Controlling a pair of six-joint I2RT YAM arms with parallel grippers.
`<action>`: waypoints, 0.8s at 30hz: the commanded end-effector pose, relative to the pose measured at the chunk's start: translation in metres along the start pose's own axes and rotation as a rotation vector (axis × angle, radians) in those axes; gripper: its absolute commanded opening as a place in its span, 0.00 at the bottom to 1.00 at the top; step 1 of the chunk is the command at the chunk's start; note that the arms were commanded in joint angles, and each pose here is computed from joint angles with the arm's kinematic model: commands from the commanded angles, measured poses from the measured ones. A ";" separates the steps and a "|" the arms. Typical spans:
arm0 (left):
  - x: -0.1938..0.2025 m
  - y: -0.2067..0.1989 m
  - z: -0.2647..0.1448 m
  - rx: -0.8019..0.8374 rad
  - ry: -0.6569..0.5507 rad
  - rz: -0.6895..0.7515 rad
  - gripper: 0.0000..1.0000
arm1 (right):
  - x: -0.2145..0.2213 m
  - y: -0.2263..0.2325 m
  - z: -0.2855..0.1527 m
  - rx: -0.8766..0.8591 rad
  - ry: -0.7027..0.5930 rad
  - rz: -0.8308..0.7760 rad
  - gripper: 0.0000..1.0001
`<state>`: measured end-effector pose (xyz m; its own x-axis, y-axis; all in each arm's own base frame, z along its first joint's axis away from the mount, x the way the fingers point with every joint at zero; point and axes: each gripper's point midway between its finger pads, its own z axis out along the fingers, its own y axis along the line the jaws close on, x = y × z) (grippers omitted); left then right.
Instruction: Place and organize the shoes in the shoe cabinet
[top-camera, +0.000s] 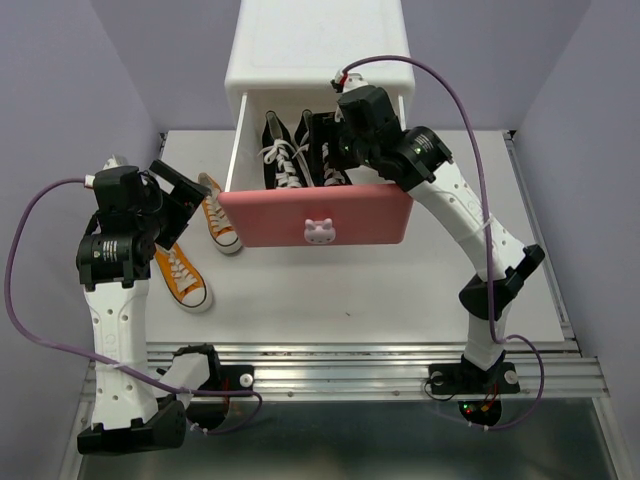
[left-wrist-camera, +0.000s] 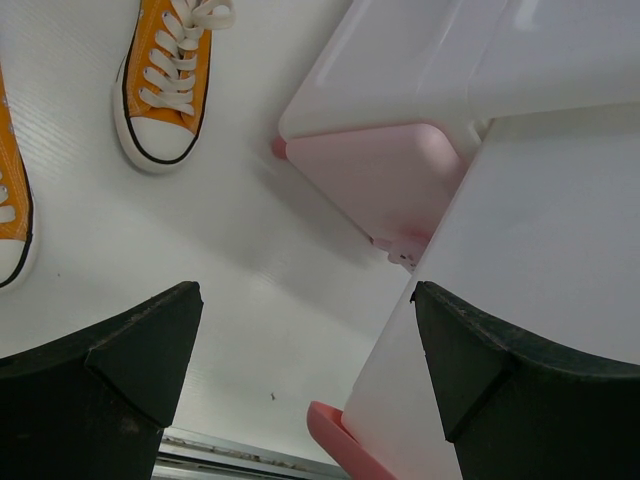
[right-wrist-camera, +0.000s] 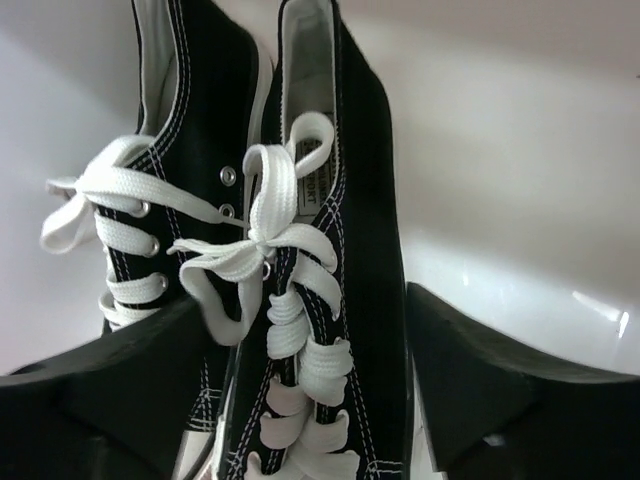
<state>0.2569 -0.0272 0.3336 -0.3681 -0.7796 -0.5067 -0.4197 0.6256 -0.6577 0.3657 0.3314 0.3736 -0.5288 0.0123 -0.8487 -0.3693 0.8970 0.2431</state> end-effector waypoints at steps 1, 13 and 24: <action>-0.006 -0.005 -0.007 0.030 -0.032 0.010 0.99 | -0.064 0.001 -0.049 -0.009 -0.219 -0.011 0.92; -0.024 -0.028 -0.002 0.079 -0.057 0.037 0.99 | -0.143 0.054 -0.142 -0.361 -0.547 -0.057 1.00; -0.027 -0.035 0.007 0.106 -0.057 0.048 0.99 | -0.149 0.072 -0.201 -0.546 -0.594 -0.009 1.00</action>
<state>0.2825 -0.0283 0.3475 -0.3649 -0.7672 -0.5275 -0.3721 0.6395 -0.6727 0.2713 0.3010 0.6068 -0.0837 0.3617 -0.9285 -0.7479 0.5929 0.2984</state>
